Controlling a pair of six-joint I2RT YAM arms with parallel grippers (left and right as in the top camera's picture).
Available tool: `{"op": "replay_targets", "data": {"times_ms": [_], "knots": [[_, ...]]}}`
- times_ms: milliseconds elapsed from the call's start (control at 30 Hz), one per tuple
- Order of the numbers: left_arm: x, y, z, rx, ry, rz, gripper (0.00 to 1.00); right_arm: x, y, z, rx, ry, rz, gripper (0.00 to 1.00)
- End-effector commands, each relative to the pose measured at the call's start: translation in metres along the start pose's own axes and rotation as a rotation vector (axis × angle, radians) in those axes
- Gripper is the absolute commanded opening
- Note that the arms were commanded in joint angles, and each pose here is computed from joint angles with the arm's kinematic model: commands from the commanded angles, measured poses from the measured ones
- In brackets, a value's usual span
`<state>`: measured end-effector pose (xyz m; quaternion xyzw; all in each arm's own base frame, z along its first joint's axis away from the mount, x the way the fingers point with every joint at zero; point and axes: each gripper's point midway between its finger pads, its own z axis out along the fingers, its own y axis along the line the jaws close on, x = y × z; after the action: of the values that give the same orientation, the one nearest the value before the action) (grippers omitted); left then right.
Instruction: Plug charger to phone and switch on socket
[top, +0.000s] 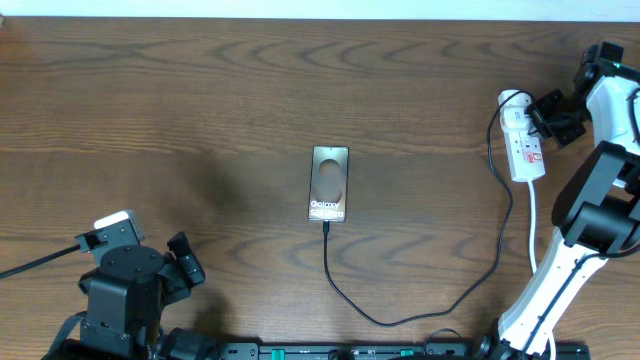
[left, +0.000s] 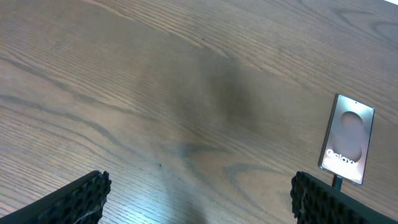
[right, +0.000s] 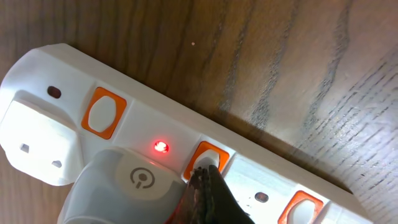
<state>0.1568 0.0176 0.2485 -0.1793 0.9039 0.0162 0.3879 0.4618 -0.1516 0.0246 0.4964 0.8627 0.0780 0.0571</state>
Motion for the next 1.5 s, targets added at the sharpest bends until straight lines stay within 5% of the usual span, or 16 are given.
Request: {"op": "replay_targets", "data": {"times_ms": [0,200,333,600,967,1167,1467], "knots": [[-0.001,0.003,0.000,-0.015,-0.004,-0.010,0.94,0.043,0.020,0.038,0.008,0.123,-0.073,0.01],[-0.001,0.003,0.000,-0.015,-0.004,-0.010,0.94,0.040,0.017,0.008,0.036,0.074,-0.095,0.01],[-0.001,0.003,0.000,-0.015,-0.004,-0.010,0.94,0.013,0.002,-0.049,0.098,-0.107,-0.101,0.01],[-0.001,0.003,0.000,-0.015,-0.006,-0.011,0.94,0.001,0.022,-0.233,-0.154,-0.499,-0.104,0.01],[-0.004,0.022,-0.018,-0.023,-0.099,-0.103,0.94,0.084,0.000,-0.475,-0.616,-0.966,-0.142,0.04],[0.000,0.053,-0.053,-0.044,-0.288,-0.258,0.94,0.129,-0.005,-0.525,-0.775,-1.033,-0.244,0.06],[0.018,0.075,-0.092,-0.033,-0.501,-0.374,0.94,0.171,-0.013,-0.528,-0.801,-0.996,-0.347,0.02]]}}
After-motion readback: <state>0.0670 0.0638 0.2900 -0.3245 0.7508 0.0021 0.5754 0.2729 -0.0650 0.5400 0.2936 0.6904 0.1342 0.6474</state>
